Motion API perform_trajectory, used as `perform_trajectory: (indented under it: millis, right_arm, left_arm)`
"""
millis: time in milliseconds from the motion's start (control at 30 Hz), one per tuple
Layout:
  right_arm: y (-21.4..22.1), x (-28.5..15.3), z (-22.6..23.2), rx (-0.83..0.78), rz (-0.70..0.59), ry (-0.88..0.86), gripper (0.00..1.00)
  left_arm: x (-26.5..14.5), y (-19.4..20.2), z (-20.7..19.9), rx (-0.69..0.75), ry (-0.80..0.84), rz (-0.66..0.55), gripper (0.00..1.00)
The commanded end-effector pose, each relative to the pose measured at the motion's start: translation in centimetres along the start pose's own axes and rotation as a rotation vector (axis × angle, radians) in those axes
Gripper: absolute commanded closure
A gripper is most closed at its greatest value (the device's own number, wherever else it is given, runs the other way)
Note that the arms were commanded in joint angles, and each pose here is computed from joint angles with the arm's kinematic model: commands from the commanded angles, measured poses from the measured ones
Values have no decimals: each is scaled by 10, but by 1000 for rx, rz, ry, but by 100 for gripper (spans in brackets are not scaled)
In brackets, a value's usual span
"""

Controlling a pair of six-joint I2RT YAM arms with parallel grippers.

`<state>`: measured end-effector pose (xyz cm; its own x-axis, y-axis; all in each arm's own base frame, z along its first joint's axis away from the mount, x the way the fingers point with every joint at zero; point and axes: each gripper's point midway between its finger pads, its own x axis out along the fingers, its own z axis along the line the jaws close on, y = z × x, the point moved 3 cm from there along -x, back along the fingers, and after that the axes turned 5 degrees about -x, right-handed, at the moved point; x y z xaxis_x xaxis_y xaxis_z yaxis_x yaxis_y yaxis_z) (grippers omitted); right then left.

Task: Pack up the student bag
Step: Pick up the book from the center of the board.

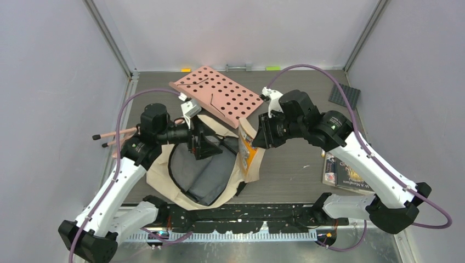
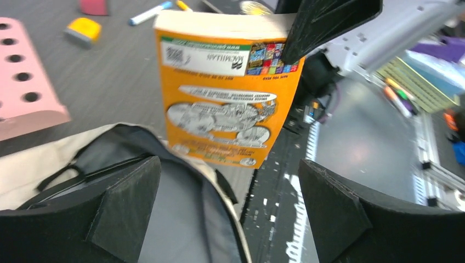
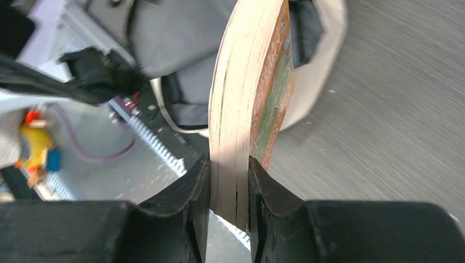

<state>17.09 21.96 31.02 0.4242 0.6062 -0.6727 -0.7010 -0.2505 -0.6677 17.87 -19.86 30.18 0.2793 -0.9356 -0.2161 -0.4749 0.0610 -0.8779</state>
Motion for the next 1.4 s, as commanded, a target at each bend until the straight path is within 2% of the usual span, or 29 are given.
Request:
perform_trajectory:
  millis: [0,333,500,667,733,833,1100,1133,1167,1200,1233,1267,1300,1367]
  right_arm:
    - [-25,-38,63,-183,-173,-403,99]
    - [-20,-71,96,-309,-230,-674,99]
    - [-19,-78,101,-339,-243,-718,99]
    - [-17,-78,101,-361,-243,-731,99]
    - [-16,-78,102,-368,-240,-742,99]
    - [-17,-75,102,-371,-236,-748,99]
    - [-18,-71,93,-373,-262,-665,99]
    - [-20,-71,91,-367,-278,-644,96]
    - [-22,-69,87,-357,-294,-611,85]
    - [-24,-69,85,-347,-313,-596,78]
    - [-25,-67,80,-336,-331,-556,61]
    - [-27,-67,78,-332,-349,-540,52]
    - [-28,-64,73,-321,-376,-498,34]
    - [-29,-62,66,-302,-412,-458,17]
  left_arm:
    - [3,-7,-41,62,244,9,0]
    - [4,-9,-52,63,272,17,0]
    - [5,-9,-56,58,295,24,0]
    - [0,-2,-81,55,415,63,3]
    - [0,3,-87,51,457,83,10]
    - [4,8,-90,29,492,115,30]
    - [2,12,-91,31,498,120,91]
    - [2,12,-90,39,490,115,98]
    - [2,11,-89,45,478,108,100]
    - [2,10,-89,52,466,101,100]
    - [1,9,-89,60,454,90,100]
    - [1,6,-87,66,434,77,100]
    - [1,2,-86,70,408,56,100]
    - [2,-7,-84,66,360,8,100]
